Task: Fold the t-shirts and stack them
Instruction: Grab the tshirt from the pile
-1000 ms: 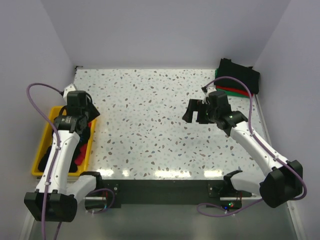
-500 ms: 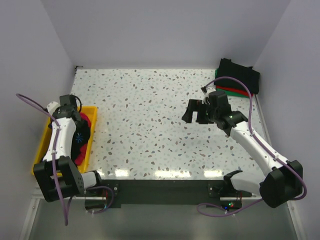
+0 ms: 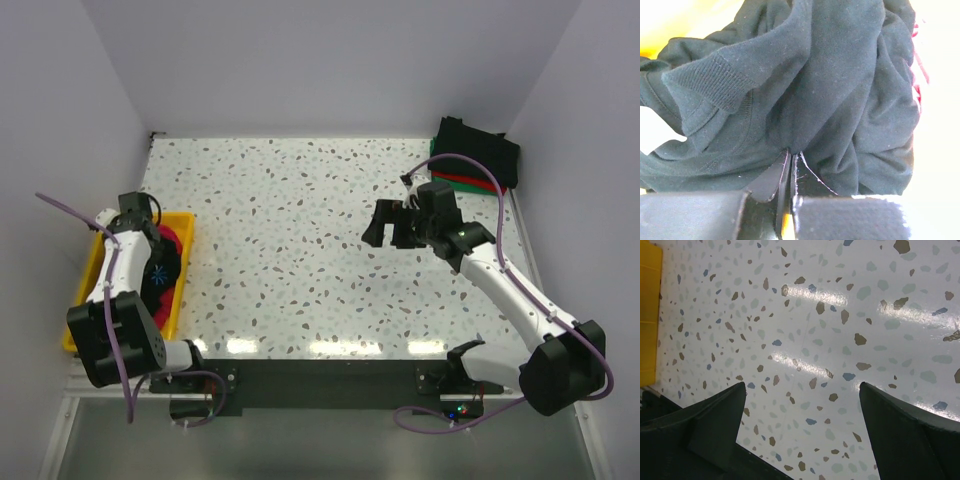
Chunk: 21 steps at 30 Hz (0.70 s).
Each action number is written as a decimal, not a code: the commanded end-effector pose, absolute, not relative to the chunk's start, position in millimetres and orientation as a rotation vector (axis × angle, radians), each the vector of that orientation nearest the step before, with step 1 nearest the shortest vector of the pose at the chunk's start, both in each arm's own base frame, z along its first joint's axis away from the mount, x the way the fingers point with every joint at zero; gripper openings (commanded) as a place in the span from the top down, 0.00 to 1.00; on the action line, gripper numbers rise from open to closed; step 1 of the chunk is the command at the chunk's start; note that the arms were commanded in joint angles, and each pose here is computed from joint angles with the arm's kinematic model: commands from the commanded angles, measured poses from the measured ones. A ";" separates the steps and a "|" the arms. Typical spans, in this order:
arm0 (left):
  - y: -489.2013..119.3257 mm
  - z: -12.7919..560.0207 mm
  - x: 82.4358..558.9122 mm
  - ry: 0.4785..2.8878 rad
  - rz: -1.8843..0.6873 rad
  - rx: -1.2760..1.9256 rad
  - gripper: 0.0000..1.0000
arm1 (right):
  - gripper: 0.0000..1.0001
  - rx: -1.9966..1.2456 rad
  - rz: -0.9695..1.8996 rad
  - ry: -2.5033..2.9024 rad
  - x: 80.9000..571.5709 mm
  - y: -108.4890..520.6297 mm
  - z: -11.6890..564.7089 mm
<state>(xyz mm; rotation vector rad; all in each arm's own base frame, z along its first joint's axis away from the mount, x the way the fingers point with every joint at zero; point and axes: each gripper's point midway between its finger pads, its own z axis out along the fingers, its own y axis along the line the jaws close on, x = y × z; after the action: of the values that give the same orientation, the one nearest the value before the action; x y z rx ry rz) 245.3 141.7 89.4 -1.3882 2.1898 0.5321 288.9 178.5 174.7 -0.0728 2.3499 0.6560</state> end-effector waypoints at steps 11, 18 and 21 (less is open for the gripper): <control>131.8 245.4 277.3 1.870 0.223 -1.136 1.00 | 0.01 -0.097 0.732 2.308 293.1 190.1 189.8; 93.0 384.4 296.6 1.656 -0.076 -0.867 1.00 | 0.01 -0.089 0.746 2.270 297.9 192.3 203.7; 58.1 442.5 305.5 1.586 -0.242 -0.704 1.00 | 0.01 -0.087 0.755 2.251 300.0 194.0 212.5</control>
<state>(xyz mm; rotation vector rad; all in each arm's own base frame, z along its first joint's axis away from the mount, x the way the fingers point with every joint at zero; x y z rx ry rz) 293.5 97.6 370.9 -0.9329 1.6810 -0.0425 289.3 183.7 178.5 -0.0738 2.3460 0.6919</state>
